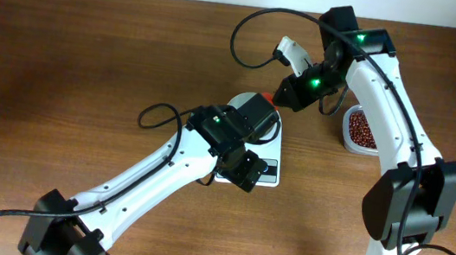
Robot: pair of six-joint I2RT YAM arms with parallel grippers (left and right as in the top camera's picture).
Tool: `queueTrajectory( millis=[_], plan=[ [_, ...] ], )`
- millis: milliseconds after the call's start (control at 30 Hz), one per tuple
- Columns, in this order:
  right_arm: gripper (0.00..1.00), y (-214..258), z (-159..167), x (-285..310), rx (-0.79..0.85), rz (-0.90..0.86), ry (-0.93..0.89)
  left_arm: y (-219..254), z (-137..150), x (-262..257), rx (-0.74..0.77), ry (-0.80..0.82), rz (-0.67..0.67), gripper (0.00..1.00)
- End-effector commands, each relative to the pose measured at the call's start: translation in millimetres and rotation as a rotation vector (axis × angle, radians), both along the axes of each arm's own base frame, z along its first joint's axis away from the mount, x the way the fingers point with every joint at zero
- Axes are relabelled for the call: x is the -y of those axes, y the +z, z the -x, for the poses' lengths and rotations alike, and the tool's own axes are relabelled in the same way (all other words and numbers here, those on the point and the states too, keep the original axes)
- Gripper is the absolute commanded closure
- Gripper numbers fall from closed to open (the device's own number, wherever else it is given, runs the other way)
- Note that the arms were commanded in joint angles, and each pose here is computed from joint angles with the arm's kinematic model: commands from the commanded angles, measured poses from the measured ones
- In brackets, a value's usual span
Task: Scoop item into bowl and weigh 50g on scale
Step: 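Tilt the scoop to pour beans into the white bowl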
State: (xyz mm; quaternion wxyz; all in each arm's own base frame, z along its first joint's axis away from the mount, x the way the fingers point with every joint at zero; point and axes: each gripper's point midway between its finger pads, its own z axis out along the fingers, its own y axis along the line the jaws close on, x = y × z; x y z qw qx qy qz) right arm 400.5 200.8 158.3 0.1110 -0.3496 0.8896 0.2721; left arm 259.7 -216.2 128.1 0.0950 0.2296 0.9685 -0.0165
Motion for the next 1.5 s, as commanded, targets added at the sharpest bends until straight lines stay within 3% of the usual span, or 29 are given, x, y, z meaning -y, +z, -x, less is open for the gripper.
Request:
queueTrajectory(
  millis=[0,267,533,600,667,733,800,867,1033,1300,1467],
  plan=[
    [0.96,26,5,-13,0.101,-0.082,0.130,2,-4,0,0.011,-0.004,-0.003,0.01],
    [0.96,44,15,-14,0.334,-0.084,0.417,2,-3,0,0.010,-0.004,-0.004,0.01],
    [0.96,46,15,-16,0.400,-0.079,0.501,2,-3,0,0.010,-0.004,-0.004,0.01],
    [0.96,46,2,-15,0.400,-0.051,0.418,2,-4,0,0.011,-0.004,-0.003,0.01],
    [0.96,46,10,-18,0.425,-0.065,0.500,2,-4,0,0.011,-0.004,-0.003,0.01],
    [0.96,46,3,-21,0.406,-0.056,0.427,2,-3,0,0.010,-0.004,-0.004,0.01],
    [0.96,45,6,-22,0.437,-0.045,0.490,2,-4,0,0.011,-0.004,-0.003,0.01],
    [0.96,44,-6,-23,0.419,-0.038,0.392,2,-3,0,0.010,-0.004,-0.003,0.01],
    [0.96,41,5,-29,0.424,-0.052,0.478,2,-3,0,0.010,-0.004,-0.003,0.01],
    [0.96,39,-5,-25,0.401,-0.020,0.387,2,-4,0,0.011,-0.004,-0.003,0.01],
    [0.96,41,-10,-24,0.269,-0.041,0.167,2,-3,0,0.010,-0.004,-0.003,0.01]
  ],
)
